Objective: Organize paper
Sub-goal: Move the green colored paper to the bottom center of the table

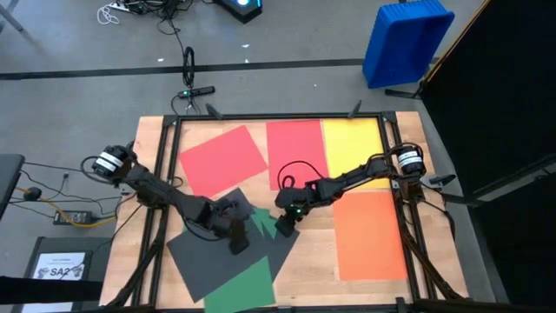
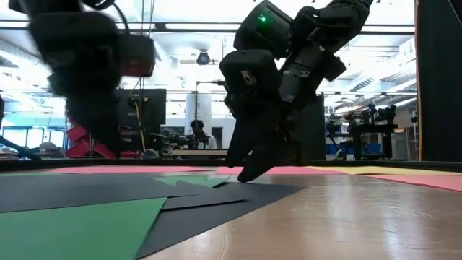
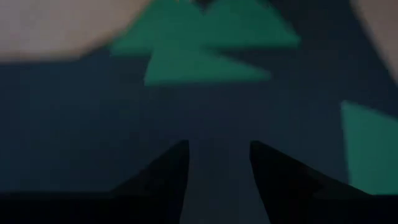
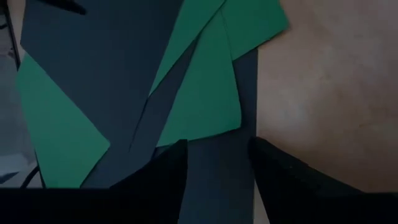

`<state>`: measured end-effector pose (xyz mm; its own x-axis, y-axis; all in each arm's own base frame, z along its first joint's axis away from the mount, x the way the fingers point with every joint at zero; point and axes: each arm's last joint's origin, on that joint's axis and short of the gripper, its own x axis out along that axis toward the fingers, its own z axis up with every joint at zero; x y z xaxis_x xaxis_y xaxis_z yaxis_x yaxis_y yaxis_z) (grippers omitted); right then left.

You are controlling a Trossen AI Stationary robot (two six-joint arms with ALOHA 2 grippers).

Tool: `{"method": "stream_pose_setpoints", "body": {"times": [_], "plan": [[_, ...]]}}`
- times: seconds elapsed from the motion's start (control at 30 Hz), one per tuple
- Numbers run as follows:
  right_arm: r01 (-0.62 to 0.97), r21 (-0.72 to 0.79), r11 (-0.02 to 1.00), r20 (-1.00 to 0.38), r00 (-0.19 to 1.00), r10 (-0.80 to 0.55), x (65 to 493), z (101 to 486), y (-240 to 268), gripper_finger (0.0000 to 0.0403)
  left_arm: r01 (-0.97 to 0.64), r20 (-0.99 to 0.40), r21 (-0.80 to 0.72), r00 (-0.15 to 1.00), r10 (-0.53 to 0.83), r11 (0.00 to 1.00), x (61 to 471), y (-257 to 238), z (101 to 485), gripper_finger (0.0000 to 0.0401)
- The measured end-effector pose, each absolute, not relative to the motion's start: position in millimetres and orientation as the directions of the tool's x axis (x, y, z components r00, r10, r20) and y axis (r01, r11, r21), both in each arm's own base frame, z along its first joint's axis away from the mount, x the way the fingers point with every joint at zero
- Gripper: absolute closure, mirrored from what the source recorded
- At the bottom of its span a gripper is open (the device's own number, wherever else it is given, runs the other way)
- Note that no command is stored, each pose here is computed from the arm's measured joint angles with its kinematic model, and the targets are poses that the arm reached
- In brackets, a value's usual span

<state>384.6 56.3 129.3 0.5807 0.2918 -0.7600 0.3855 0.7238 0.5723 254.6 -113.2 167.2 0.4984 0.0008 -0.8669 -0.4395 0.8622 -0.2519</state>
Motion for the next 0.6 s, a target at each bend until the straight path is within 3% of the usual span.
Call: {"method": "stream_pose_setpoints", "body": {"times": [0.3, 0.6], "plan": [[0.397, 0.565, 0.723, -0.769, 0.570, 0.287, 383.2, 128.5, 59.1, 0.0250, -0.432, -0.911, -0.263, 0.406, -0.074, 0.863, 265.5, -128.5, 130.1, 0.0245], [0.399, 0.570, 0.718, -0.769, 0.566, 0.295, 383.0, 128.4, 59.3, 0.0251, -0.403, -0.915, -0.263, 0.394, -0.093, 0.877, 271.8, -127.3, 132.2, 0.0245]]}}
